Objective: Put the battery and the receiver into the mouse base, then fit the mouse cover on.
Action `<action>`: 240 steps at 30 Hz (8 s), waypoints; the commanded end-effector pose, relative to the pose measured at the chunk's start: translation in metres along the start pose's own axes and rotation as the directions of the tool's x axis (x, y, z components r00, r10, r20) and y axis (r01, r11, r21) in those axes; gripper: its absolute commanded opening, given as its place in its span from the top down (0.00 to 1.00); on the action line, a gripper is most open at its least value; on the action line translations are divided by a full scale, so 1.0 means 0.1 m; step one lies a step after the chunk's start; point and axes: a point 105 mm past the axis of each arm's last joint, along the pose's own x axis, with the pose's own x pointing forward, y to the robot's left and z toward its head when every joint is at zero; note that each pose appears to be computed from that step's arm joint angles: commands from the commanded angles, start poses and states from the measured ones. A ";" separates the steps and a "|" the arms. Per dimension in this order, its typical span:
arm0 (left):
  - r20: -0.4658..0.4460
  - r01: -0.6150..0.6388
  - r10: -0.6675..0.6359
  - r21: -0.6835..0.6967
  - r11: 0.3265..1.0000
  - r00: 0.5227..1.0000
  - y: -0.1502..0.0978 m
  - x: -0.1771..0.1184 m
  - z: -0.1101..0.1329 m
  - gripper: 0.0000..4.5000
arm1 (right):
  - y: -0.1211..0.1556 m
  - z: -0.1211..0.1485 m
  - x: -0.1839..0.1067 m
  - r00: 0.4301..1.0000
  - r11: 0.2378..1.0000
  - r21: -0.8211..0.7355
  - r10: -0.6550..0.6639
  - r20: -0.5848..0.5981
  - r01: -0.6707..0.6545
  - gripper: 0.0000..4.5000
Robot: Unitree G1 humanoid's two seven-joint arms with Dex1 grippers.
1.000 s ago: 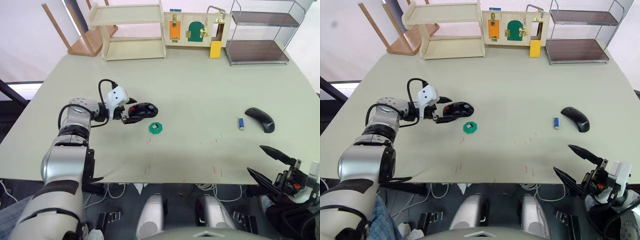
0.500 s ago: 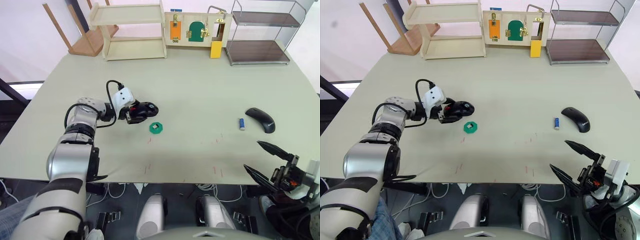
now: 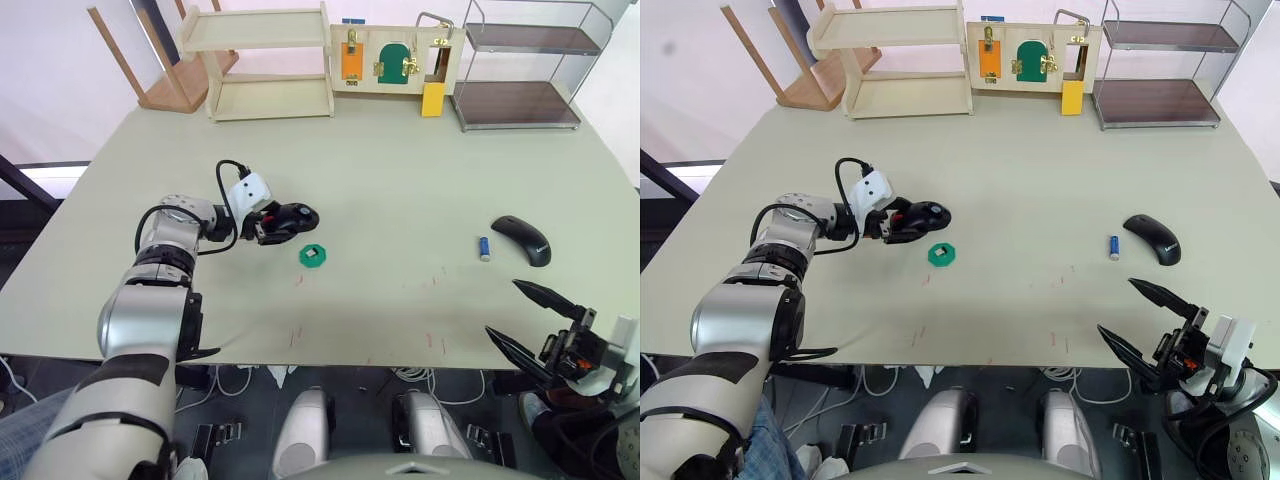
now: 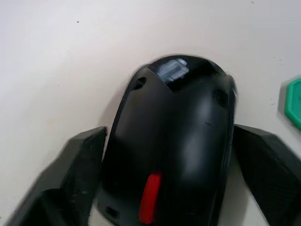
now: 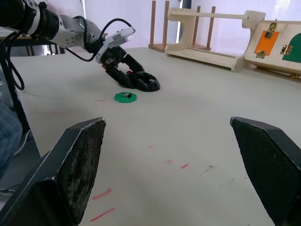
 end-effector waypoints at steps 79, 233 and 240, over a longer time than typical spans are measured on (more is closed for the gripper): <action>-0.037 0.396 -0.395 0.159 0.905 0.918 -1.96 0.49 0.54 0.34 | -0.13 0.13 0.20 0.988 0.988 0.016 0.156 -0.001 -0.156 0.00; -0.084 0.447 -0.439 0.177 0.877 0.894 -2.03 0.44 0.53 0.34 | 0.25 0.01 1.06 0.888 0.962 0.258 0.192 -0.418 -0.087 0.21; -0.084 0.447 -0.440 0.180 0.876 0.894 -2.03 0.44 0.53 0.34 | 0.28 -0.10 1.02 0.930 0.974 0.200 0.168 -0.328 -0.106 0.78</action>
